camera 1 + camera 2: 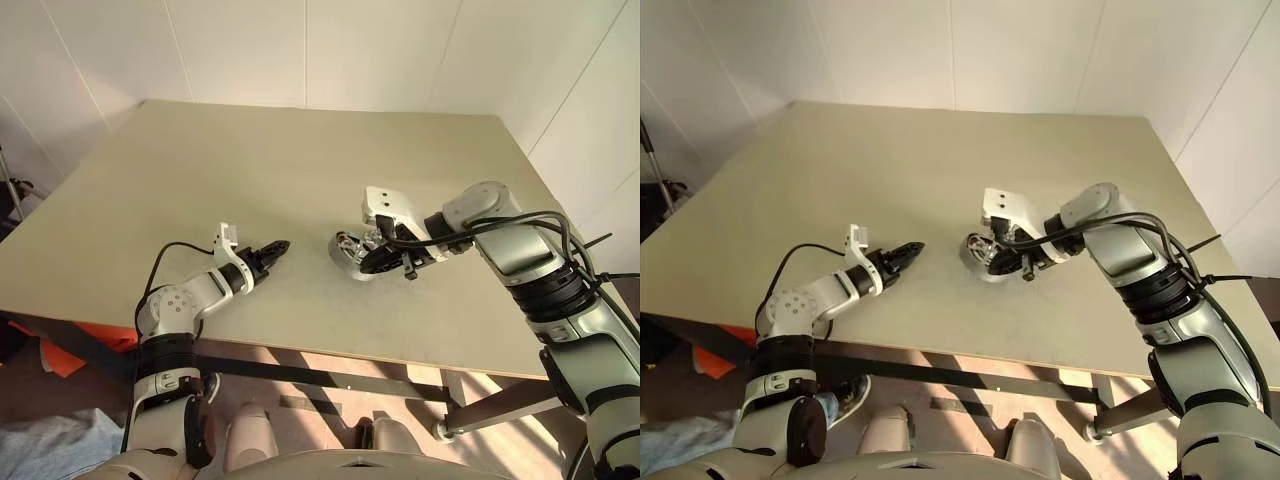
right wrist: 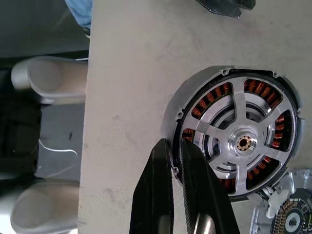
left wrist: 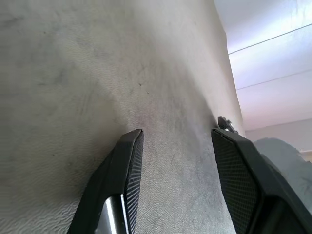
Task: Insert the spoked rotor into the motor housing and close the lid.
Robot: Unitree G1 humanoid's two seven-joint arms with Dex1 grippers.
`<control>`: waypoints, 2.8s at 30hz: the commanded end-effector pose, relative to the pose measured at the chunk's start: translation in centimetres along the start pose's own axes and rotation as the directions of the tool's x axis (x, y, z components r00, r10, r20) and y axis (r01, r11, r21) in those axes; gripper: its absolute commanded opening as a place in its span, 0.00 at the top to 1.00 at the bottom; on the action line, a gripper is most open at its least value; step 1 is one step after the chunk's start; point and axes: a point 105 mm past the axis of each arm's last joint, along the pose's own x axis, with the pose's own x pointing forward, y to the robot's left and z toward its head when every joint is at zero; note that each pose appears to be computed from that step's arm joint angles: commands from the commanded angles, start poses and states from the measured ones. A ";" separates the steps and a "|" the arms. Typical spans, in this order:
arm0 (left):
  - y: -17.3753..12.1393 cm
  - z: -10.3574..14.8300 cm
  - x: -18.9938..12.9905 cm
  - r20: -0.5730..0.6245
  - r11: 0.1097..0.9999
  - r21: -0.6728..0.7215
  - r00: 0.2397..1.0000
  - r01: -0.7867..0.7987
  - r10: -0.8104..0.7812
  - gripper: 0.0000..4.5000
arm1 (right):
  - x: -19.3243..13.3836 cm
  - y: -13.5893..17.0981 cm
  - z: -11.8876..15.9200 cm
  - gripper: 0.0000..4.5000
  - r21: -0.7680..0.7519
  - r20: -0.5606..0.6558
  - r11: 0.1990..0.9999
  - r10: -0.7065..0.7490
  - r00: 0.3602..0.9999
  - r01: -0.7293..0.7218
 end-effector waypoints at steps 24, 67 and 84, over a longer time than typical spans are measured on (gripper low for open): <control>-0.6 0.1 -1.2 0.042 0.999 0.046 0.999 -0.015 0.013 0.47 | 4.8 -4.5 5.0 1.00 0.399 0.071 0.895 -0.246 0.967 0.199; -5.7 -0.8 2.5 -0.254 0.960 0.158 0.949 0.232 -0.187 0.47 | -4.2 -1.1 -11.9 0.48 0.972 0.130 0.234 -0.655 0.744 0.036; -5.1 -0.2 1.7 -0.260 0.964 0.183 0.955 0.196 -0.145 0.47 | 0.8 0.6 -10.6 0.48 0.976 0.201 0.183 -0.562 0.802 -0.117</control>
